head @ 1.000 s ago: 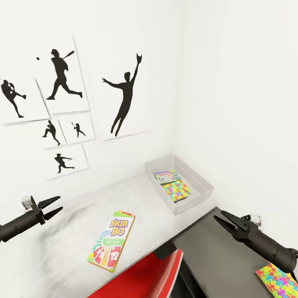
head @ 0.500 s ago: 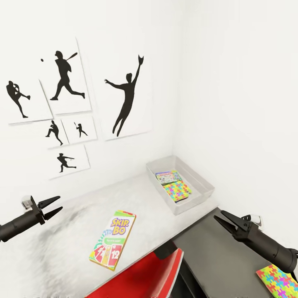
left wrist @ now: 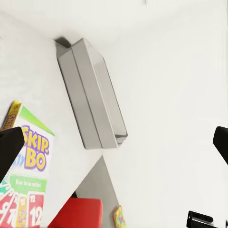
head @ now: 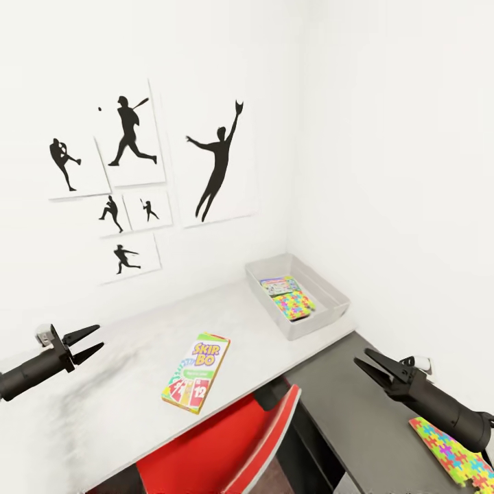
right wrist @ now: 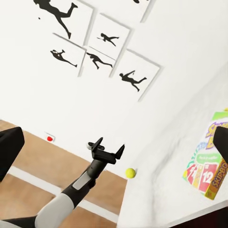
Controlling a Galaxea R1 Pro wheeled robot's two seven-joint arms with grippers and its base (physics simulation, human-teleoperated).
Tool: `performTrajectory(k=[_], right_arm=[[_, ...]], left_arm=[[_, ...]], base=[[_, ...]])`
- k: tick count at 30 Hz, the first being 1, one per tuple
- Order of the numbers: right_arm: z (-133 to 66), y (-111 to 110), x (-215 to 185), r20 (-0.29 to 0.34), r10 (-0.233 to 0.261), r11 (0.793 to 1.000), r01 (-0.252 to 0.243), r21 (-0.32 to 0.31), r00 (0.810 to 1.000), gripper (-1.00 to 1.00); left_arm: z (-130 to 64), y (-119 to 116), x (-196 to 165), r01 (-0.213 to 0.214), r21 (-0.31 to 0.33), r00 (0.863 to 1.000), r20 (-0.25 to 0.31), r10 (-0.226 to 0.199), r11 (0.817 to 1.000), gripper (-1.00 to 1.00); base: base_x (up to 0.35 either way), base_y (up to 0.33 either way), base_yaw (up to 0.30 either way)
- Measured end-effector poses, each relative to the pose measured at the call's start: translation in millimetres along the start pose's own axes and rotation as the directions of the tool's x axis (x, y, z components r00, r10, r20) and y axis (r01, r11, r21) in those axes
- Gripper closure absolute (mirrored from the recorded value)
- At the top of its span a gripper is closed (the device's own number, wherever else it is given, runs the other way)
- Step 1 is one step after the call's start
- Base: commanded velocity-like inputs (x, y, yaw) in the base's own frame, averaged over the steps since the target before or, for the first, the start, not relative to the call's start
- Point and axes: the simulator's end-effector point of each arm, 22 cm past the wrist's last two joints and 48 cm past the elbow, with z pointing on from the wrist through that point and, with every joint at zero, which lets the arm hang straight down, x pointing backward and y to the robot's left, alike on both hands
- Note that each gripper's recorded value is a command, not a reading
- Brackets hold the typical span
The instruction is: Put all the toys in the child's room - the three board games (two on the bed and one on the table), the two jigsaw puzzles on the table, and the tennis ball on the table - inside the toy box on the table in the child's room.
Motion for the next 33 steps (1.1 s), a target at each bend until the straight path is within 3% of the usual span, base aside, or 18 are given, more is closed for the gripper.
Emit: performTrajectory(k=[33], right_arm=[[-2.9, 23, -5, 0.014, -0.040, 0.999, 0.041, -0.032, 0.999, -1.00]], left_arm=[[-2.5, -28, -6, -0.031, 0.041, 0.999, 0.015, 0.031, 0.999, -1.00]], base=[[-0.005, 0.000, 0.096]])
